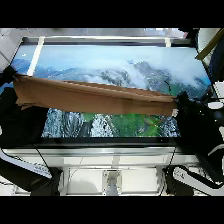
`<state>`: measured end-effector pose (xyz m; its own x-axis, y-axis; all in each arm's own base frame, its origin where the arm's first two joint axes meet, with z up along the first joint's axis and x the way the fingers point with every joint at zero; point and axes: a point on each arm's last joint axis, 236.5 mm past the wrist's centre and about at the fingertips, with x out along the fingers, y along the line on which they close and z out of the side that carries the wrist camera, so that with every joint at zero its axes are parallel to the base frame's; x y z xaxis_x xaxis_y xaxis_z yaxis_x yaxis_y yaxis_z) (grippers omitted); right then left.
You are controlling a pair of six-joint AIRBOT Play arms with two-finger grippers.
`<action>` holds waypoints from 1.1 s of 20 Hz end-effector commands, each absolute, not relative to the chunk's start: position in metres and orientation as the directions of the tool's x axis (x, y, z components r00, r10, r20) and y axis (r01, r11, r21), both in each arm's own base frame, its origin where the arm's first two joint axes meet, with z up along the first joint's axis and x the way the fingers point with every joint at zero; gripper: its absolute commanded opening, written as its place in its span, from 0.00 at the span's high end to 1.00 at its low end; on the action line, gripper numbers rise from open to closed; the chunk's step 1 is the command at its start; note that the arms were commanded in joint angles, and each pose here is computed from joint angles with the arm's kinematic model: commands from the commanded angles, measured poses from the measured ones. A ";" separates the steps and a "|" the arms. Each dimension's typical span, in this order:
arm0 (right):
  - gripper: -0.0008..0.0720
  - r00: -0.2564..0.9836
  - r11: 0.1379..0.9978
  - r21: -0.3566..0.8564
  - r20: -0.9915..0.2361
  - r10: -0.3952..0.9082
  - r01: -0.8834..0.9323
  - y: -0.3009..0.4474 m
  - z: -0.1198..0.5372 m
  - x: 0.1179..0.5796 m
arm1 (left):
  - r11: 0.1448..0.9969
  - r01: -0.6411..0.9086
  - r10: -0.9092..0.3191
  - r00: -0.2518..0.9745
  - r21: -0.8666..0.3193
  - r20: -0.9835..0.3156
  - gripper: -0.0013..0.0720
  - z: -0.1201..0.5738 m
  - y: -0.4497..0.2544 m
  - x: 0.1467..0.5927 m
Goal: Fold the clothes and pants, and hang the long-sleeved shirts on hangers.
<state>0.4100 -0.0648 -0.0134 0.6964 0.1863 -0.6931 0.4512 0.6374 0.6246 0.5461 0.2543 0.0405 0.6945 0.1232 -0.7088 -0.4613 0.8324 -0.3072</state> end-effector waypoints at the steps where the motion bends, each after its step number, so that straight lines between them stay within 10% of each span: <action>1: 0.95 0.765 0.673 0.614 -0.634 0.111 0.412 -0.069 0.004 0.453 | 0.839 -0.447 0.123 0.709 -0.309 -0.694 0.97 0.019 0.243 0.569; 4: 0.91 0.811 0.654 0.625 -0.584 0.031 0.425 -0.087 0.020 0.468 | 0.846 -0.434 0.130 0.732 -0.311 -0.668 0.94 0.016 0.236 0.583; 5: 0.67 0.813 0.641 0.633 -0.581 0.024 0.434 -0.089 0.021 0.469 | 0.848 -0.428 0.140 0.751 -0.314 -0.646 0.75 0.023 0.236 0.588; 6: 0.47 0.811 0.632 0.639 -0.584 0.029 0.438 -0.088 0.020 0.468 | 0.841 -0.423 0.142 0.773 -0.336 -0.618 0.29 0.031 0.234 0.594; 7: 0.46 0.805 0.628 0.643 -0.592 0.043 0.439 -0.085 0.018 0.467 | 0.831 -0.417 0.134 0.793 -0.369 -0.595 0.15 0.039 0.230 0.598; 15: 0.46 0.752 0.707 0.567 -0.655 0.075 0.423 -0.100 0.038 0.461 | 0.911 -0.280 0.124 0.886 -0.303 -0.448 0.15 0.148 0.204 0.591; 22: 0.17 0.507 0.691 0.586 -0.785 0.355 0.424 -0.132 0.003 0.431 | 0.966 0.239 -0.253 0.802 -0.098 -0.541 0.15 0.164 -0.014 0.585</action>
